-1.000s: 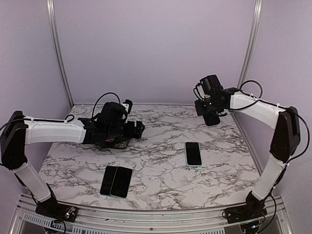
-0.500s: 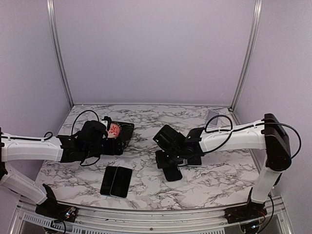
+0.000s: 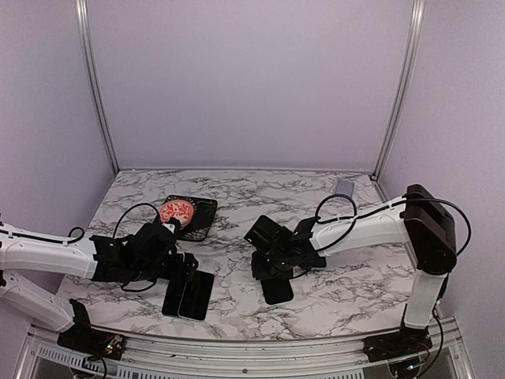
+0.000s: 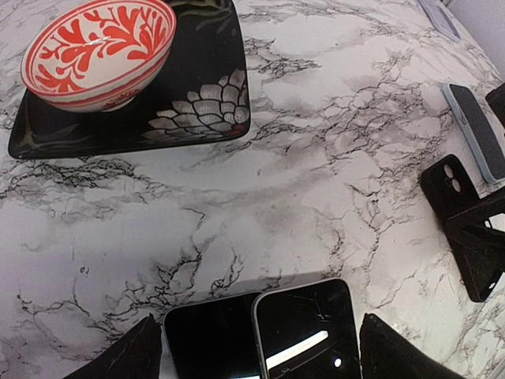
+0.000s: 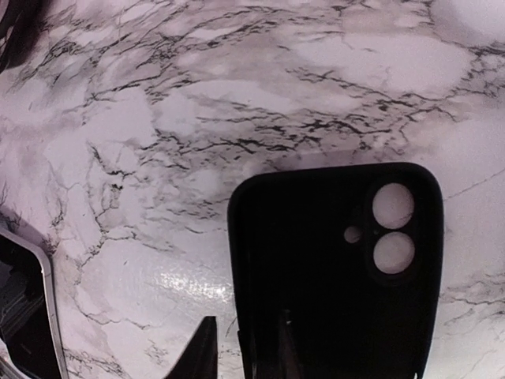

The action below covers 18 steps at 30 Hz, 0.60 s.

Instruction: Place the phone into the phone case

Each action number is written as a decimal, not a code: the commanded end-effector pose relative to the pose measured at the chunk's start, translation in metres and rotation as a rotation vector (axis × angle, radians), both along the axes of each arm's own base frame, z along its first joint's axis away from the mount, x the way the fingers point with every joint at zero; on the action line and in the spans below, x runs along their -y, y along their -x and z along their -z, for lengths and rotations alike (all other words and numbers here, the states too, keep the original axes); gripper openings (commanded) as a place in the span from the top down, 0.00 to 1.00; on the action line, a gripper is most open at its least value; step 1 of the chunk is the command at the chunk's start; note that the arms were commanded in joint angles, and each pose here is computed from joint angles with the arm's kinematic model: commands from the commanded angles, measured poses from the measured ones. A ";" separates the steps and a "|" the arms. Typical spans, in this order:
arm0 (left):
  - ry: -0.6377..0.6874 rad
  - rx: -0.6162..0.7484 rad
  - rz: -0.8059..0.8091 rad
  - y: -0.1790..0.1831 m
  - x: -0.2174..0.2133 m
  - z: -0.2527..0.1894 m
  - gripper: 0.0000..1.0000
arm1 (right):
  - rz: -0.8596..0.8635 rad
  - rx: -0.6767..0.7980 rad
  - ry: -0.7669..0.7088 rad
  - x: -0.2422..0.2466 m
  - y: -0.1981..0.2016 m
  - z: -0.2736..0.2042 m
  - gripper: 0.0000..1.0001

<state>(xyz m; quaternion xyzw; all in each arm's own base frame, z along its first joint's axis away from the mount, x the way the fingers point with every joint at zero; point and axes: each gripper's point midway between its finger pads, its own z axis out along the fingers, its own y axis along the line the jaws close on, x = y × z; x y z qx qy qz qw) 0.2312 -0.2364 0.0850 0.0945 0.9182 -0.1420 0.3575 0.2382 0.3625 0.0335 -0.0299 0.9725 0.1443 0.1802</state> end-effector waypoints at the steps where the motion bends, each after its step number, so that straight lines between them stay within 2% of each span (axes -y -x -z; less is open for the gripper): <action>1: -0.053 -0.131 -0.010 0.020 -0.008 0.027 0.16 | 0.012 0.087 0.083 0.001 -0.020 -0.019 0.64; 4: -0.054 -0.196 -0.005 0.030 -0.011 0.042 0.22 | -0.087 0.106 0.117 -0.017 -0.019 -0.033 0.62; 6: -0.100 -0.210 -0.002 0.033 -0.017 0.044 0.25 | -0.181 0.114 0.063 -0.042 -0.008 -0.043 0.62; 9: -0.202 -0.180 0.017 0.027 -0.025 0.028 0.37 | -0.281 0.075 -0.024 -0.070 0.010 -0.044 0.63; 11: -0.220 -0.180 0.008 0.026 -0.028 0.024 0.54 | -0.304 0.043 -0.063 -0.077 0.016 -0.037 0.67; 14: -0.234 -0.248 -0.004 0.037 -0.035 0.044 0.75 | -0.325 0.034 -0.085 -0.085 0.018 -0.031 0.72; 16: -0.258 -0.293 0.006 0.045 -0.038 0.058 0.86 | -0.331 0.028 -0.083 -0.089 0.017 -0.026 0.75; 18: -0.280 -0.319 0.019 0.050 -0.041 0.067 0.92 | -0.347 0.031 -0.083 -0.093 0.017 -0.023 0.76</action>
